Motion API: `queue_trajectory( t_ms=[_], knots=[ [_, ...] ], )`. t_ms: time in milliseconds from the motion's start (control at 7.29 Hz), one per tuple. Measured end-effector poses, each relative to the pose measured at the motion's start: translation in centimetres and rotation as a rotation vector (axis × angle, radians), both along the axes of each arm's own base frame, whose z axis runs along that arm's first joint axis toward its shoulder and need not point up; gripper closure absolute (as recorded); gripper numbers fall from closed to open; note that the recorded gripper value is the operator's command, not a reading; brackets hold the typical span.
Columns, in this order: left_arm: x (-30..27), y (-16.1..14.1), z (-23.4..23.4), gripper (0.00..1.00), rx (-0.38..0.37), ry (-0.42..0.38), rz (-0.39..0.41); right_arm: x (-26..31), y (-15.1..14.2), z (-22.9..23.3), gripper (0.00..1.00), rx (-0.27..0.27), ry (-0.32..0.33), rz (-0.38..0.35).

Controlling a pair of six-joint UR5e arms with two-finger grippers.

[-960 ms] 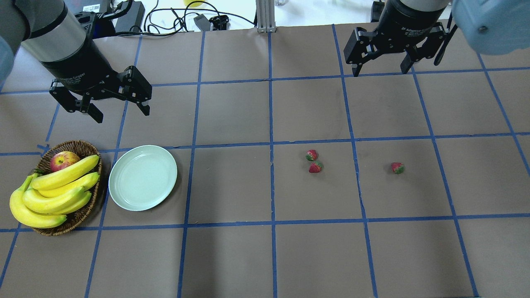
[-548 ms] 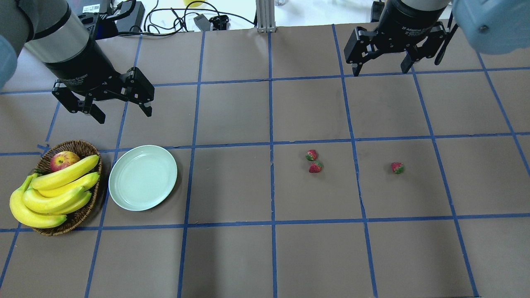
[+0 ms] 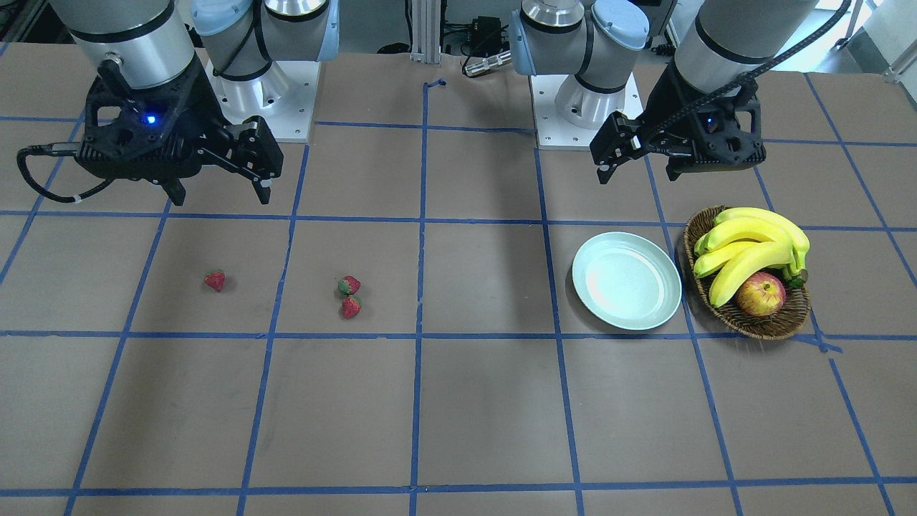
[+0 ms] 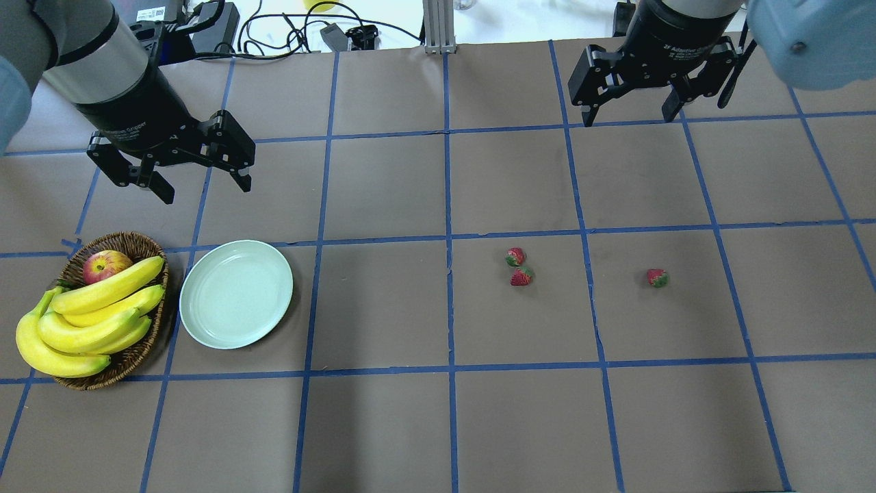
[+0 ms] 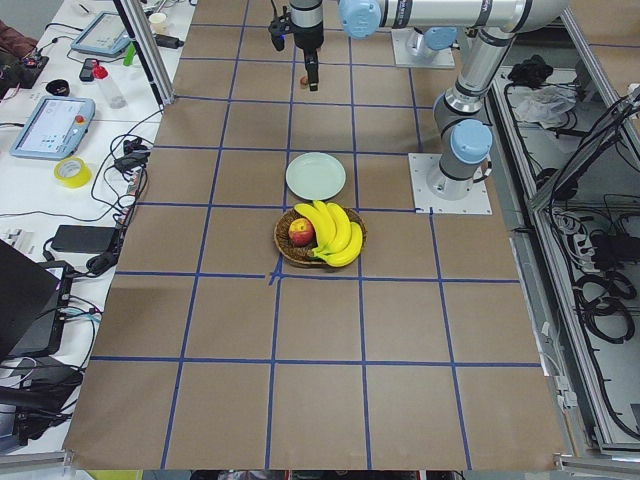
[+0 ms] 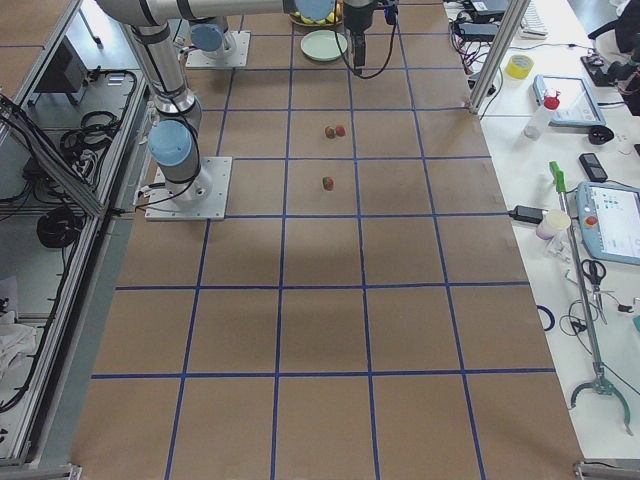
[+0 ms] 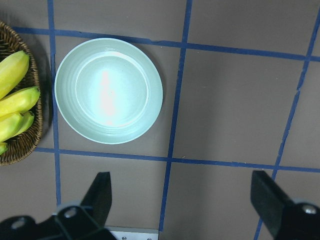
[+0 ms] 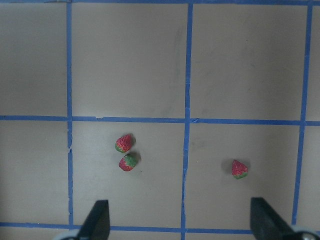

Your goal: Collect all strawberries into plate

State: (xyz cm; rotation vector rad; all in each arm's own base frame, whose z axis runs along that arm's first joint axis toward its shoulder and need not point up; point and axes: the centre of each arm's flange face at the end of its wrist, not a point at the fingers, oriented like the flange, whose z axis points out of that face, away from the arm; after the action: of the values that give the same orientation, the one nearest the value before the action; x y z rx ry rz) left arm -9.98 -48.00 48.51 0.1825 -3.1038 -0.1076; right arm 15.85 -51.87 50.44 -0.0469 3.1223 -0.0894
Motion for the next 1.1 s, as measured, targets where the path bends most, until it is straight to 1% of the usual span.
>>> queue_trajectory(
  t_ms=[274,548,685,823,960,1097],
  knots=[
    [0.0,0.0,0.0,0.0,-0.001,-0.001,0.0,2.0,-1.2,-3.2,0.01,0.06,0.002,0.0],
    [-0.1,0.3,0.4,0.0,-0.008,-0.003,0.001,6.5,-2.1,-8.6,0.02,0.114,0.006,-0.006],
    [-0.1,0.4,0.5,0.0,-0.01,-0.001,0.001,8.6,-2.1,-12.4,0.01,0.106,0.002,-0.016],
    [-0.1,0.4,0.5,0.0,-0.01,-0.001,0.001,9.7,-1.5,-16.6,0.01,0.078,-0.005,-0.024],
    [-0.1,0.5,0.5,0.0,-0.008,-0.002,0.001,10.0,-0.8,-20.9,0.02,0.052,-0.011,-0.027],
    [-0.1,0.5,0.3,0.0,-0.005,-0.001,0.0,10.0,-0.2,-24.2,0.03,0.04,-0.01,-0.029]
  ],
)
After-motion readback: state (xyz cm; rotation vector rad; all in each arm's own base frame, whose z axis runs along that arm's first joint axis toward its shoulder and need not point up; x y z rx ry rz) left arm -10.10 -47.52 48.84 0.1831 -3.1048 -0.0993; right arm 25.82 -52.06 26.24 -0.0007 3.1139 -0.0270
